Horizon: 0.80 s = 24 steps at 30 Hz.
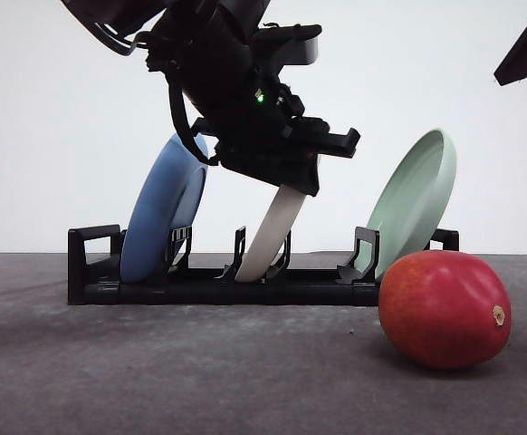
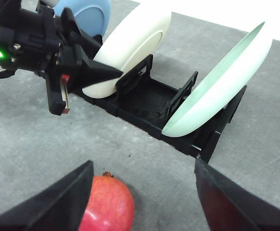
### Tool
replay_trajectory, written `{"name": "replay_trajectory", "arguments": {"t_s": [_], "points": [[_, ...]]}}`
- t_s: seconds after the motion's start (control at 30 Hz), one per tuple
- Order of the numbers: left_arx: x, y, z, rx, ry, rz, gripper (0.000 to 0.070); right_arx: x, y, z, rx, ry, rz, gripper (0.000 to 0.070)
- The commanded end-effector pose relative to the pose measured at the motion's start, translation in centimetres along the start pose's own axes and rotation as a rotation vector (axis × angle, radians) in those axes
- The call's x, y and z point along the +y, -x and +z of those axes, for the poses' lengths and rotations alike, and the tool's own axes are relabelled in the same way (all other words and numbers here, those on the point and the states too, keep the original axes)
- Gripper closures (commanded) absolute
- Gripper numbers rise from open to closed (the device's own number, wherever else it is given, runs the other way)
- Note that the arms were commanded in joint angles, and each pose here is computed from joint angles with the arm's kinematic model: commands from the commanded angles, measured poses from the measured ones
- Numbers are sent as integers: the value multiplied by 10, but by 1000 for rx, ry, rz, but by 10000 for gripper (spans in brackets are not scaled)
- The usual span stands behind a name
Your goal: Place pomegranate in white plate
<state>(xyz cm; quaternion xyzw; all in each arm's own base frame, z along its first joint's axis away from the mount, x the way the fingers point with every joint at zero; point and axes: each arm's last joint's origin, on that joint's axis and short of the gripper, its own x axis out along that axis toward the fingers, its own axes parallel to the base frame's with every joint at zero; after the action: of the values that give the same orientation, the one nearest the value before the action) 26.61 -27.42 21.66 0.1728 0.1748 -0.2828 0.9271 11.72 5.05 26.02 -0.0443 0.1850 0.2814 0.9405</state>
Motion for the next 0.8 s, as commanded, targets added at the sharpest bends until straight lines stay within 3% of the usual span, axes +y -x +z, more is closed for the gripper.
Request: {"name": "replay_trajectory", "arguments": {"t_s": [0.0,0.1,0.77], "points": [[-5,-3,5,-17,30,-9,654,1,2,6,-22,-3,5,273],[-5,-3,5,-15,55,-10,688,1,2,6,-22,-4,5,274],[7,28,35,-126,273,-12,689,1,2,6,-22,-4,5,274]]}}
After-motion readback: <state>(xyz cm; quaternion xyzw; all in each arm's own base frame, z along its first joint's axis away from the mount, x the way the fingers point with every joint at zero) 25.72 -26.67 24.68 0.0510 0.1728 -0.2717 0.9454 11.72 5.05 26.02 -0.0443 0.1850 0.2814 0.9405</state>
